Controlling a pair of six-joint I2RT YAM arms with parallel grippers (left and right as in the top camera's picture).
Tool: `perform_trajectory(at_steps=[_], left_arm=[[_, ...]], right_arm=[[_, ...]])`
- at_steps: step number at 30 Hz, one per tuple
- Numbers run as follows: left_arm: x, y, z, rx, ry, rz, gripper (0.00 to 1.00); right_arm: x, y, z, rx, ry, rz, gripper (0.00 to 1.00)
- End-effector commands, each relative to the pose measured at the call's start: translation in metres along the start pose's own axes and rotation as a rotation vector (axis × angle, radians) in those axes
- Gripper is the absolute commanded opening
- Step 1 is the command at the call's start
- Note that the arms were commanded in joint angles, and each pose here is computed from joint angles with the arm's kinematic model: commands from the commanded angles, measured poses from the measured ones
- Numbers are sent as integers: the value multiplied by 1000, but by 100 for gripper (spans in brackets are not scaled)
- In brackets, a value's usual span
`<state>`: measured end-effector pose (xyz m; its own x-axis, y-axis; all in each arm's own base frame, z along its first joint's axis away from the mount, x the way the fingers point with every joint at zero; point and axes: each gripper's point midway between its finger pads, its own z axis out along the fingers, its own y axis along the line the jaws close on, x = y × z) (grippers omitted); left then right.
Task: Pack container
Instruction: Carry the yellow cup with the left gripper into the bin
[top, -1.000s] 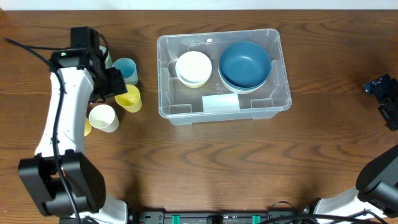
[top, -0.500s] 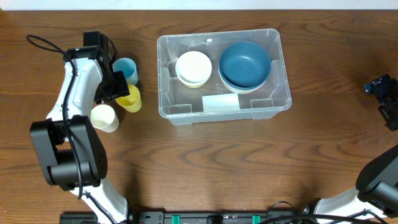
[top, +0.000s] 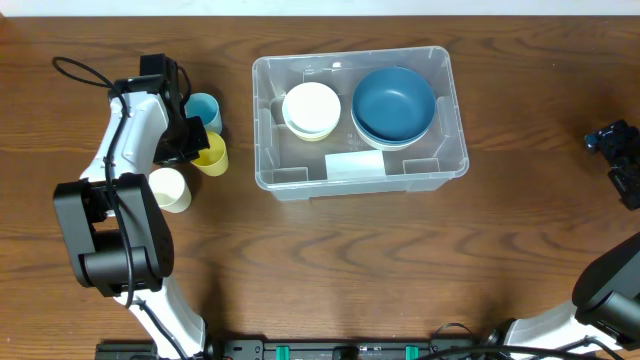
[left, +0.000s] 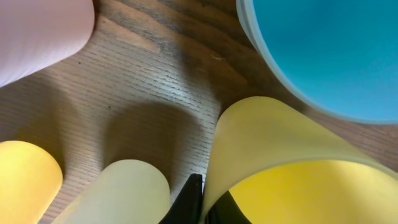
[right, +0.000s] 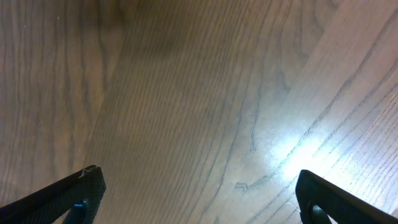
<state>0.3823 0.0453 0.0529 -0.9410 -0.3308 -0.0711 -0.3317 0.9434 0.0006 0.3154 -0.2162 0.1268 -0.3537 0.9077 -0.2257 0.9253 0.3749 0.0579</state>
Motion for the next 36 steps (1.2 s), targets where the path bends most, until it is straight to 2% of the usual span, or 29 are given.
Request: perform_trajectory(at_steps=[1, 5, 11, 17, 21, 27, 32, 36], left_arm=[[-1, -3, -8, 17, -9, -3, 6], [0, -9, -31, 63, -34, -1, 6], [12, -15, -103, 150, -155, 5, 6], [45, -30, -189, 302, -327, 50, 6], [69, -64, -230, 414, -422, 161, 6], [87, -145, -238, 521, -453, 395, 6], [82, -198, -214, 538, -431, 427, 6], [75, -218, -198, 529, -385, 408, 6]], right_arm=[[-1, -2, 1, 12, -3, 15, 99], [-1, -2, 1, 12, -3, 15, 99], [-1, -2, 1, 12, -3, 15, 99], [-1, -2, 1, 12, -3, 15, 99], [-1, -2, 1, 12, -3, 15, 99], [-1, -2, 1, 12, -3, 15, 99], [-1, -2, 1, 12, -3, 15, 99], [-1, -2, 1, 12, -3, 15, 99]])
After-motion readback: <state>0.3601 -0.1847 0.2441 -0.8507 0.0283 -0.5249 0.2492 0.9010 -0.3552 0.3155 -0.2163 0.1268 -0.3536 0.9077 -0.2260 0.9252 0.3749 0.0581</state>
